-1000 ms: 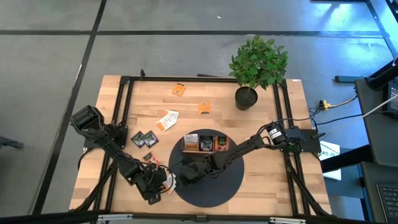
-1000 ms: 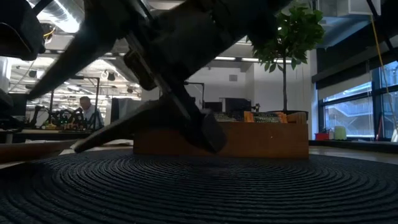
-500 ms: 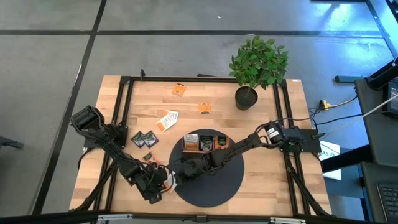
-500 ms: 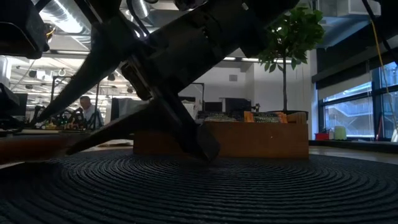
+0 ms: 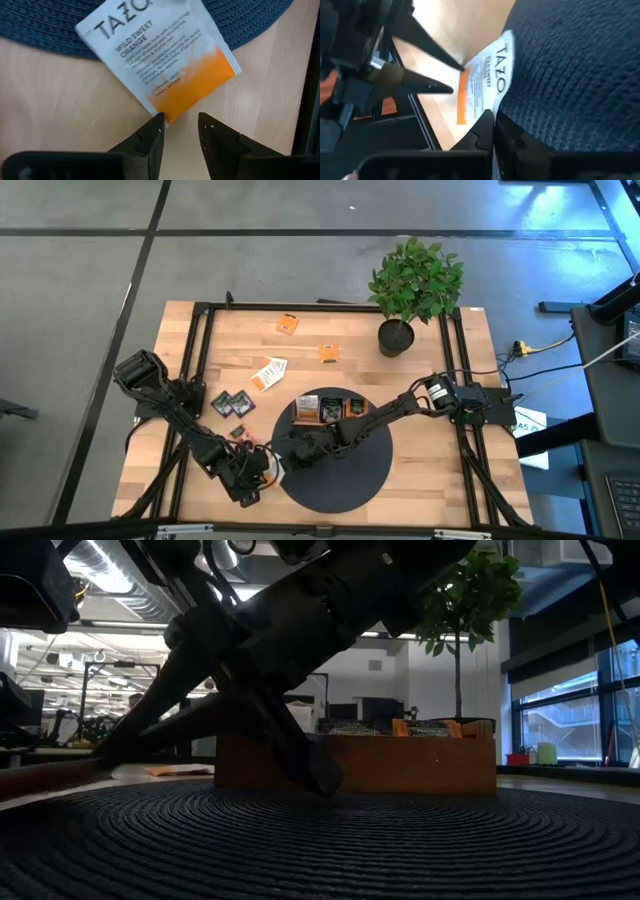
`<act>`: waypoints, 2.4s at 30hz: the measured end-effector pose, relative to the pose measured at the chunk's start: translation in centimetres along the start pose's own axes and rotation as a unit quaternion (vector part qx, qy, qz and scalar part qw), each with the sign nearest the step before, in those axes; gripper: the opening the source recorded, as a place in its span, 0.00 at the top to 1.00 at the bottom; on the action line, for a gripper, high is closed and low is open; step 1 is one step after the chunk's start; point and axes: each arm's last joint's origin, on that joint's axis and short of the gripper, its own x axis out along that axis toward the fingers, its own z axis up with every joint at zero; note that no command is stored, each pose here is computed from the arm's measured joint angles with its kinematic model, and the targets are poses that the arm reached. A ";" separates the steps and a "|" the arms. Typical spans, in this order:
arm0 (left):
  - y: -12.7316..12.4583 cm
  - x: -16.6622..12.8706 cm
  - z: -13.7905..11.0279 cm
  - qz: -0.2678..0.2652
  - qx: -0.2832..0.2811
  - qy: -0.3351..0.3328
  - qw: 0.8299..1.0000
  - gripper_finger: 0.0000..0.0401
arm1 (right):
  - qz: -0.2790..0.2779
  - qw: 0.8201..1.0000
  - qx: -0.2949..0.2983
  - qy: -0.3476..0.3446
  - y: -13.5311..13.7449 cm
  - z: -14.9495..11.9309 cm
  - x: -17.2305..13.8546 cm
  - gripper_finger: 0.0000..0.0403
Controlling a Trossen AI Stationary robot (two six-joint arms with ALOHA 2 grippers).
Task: Pick & Place Tea
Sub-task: Put the white tea bag into the left section of the wooden organizer
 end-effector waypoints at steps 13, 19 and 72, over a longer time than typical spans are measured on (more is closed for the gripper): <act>-0.7 -6.8 2.2 -0.084 0.035 -0.074 0.993 0.71 | 0.022 0.985 -0.168 -0.026 4.8 4.7 -7.3 0.99; 0.0 -8.8 3.0 -0.075 0.026 -0.117 0.990 0.71 | -0.094 0.955 -0.278 -0.044 6.5 5.8 -16.3 0.99; 1.5 -9.2 5.9 0.003 -0.031 -0.252 0.967 0.71 | -0.161 0.869 -0.466 -0.044 -3.3 7.9 -15.6 0.84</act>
